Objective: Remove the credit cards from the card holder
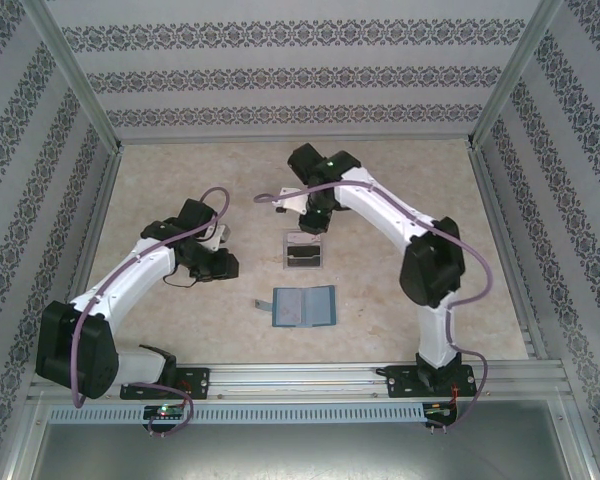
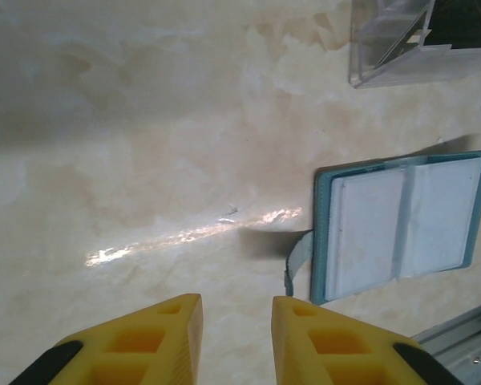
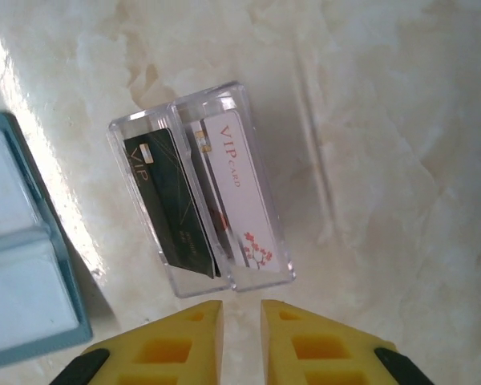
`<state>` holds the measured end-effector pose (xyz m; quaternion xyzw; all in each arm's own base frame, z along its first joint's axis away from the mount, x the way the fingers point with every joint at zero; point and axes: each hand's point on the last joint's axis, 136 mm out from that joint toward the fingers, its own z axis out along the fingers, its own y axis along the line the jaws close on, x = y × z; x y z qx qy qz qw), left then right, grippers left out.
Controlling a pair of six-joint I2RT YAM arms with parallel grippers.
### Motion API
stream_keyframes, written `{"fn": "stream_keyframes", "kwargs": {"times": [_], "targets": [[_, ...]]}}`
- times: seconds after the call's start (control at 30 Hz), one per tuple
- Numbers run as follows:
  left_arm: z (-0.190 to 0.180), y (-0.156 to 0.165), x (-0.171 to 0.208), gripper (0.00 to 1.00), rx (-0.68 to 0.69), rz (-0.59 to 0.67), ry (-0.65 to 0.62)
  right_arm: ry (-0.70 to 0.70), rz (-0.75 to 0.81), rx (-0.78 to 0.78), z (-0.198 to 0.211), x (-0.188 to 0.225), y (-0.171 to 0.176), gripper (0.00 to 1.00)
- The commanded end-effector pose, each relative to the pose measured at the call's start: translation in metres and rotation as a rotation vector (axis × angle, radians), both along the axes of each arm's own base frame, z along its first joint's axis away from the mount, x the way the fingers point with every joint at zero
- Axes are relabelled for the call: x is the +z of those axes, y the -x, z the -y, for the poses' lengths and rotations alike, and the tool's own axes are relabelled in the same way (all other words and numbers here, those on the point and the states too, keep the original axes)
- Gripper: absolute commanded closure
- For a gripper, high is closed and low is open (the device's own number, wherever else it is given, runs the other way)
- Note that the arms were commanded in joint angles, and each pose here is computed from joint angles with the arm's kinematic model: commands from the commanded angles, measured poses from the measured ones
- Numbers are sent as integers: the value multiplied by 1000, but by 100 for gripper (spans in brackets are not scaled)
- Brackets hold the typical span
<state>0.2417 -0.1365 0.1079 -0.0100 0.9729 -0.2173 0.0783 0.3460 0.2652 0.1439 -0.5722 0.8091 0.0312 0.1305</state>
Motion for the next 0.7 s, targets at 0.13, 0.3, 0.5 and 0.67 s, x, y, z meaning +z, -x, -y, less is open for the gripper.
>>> {"fn": "stream_keyframes", "kwargs": {"times": [0.13,0.3,0.5,0.67], "targets": [[35,-1,-1,70,-6,-10,114,-192,104,-454,-5,18,11,79],[59,5,-10,70,-42,-27,126,-342,72,-637,-9,22,41,82],[79,15,-38,73,-81,-83,100,-483,-50,-801,-22,18,73,85],[83,25,-63,81,-114,-138,58,-524,-162,-955,-22,7,91,86]]}}
